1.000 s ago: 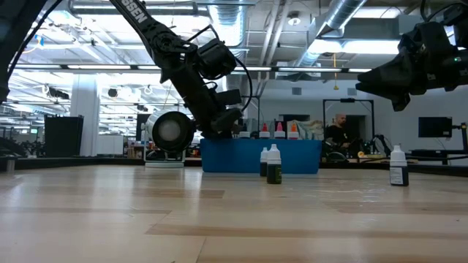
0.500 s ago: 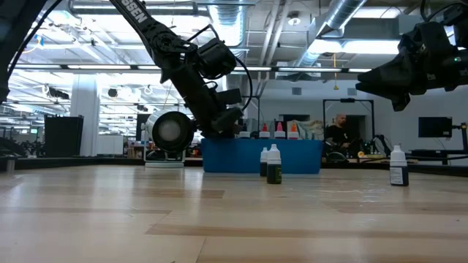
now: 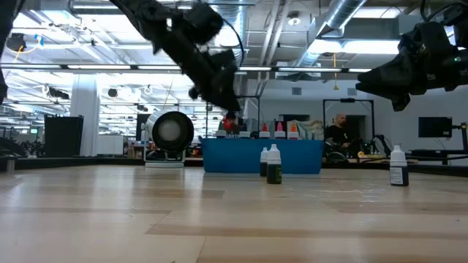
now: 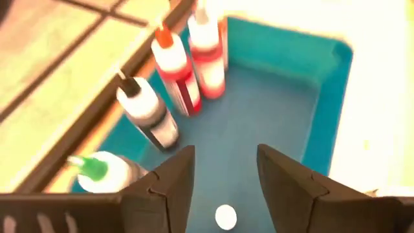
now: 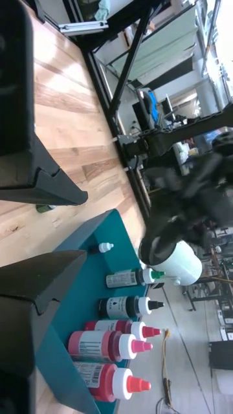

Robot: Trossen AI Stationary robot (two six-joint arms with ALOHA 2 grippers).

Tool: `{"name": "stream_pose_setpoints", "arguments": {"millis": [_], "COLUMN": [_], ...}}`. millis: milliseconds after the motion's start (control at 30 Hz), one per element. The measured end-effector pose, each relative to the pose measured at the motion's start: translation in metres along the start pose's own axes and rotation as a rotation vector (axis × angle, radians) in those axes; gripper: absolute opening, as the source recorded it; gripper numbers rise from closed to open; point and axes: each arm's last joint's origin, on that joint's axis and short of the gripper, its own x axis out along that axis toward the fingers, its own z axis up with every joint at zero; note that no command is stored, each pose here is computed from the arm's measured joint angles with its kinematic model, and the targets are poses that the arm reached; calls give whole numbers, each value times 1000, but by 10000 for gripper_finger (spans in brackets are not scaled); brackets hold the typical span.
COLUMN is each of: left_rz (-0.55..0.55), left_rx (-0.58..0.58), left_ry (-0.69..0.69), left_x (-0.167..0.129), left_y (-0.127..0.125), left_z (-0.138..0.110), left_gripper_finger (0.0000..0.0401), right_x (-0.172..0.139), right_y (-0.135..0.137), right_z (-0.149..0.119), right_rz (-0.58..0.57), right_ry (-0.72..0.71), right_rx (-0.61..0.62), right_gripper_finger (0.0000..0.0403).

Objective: Pick & Place food coloring
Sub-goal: Put the small dark green food coloring bottle into the blue bin

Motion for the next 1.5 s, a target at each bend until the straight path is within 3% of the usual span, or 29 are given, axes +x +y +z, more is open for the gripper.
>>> {"name": "stream_pose_setpoints", "arguments": {"millis": [100, 200, 400, 533, 800, 1133, 1367, 1500], "left_rz": [-53, -201, -369, -342, -283, -274, -234, -265], "left_rx": [-39, -59, -10, 15, -74, -85, -91, -93], "left_ry": [-73, -129, -150, -129, -96, 34, 120, 129], "left_x": [-23, -46, -73, -84, -108, -80, -47, -33], "left_y": [-1, -14, -68, -103, -142, -185, -198, -206], "left_z": [15, 25, 24, 12, -6, -46, -75, -85], "left_gripper_finger": [158, 158, 158, 158, 158, 158, 158, 158], "right_x": [0, 0, 0, 0, 0, 0, 0, 0], "right_y": [0, 0, 0, 0, 0, 0, 0, 0], "right_z": [0, 0, 0, 0, 0, 0, 0, 0], "right_rz": [0, 0, 0, 1, 2, 2, 2, 2], "right_ry": [0, 0, 0, 0, 0, 0, 0, 0], "right_rx": [0, 0, -38, -42, -42, -42, -42, -42], "right_gripper_finger": [111, 111, 111, 111, 111, 111, 111, 111]}}
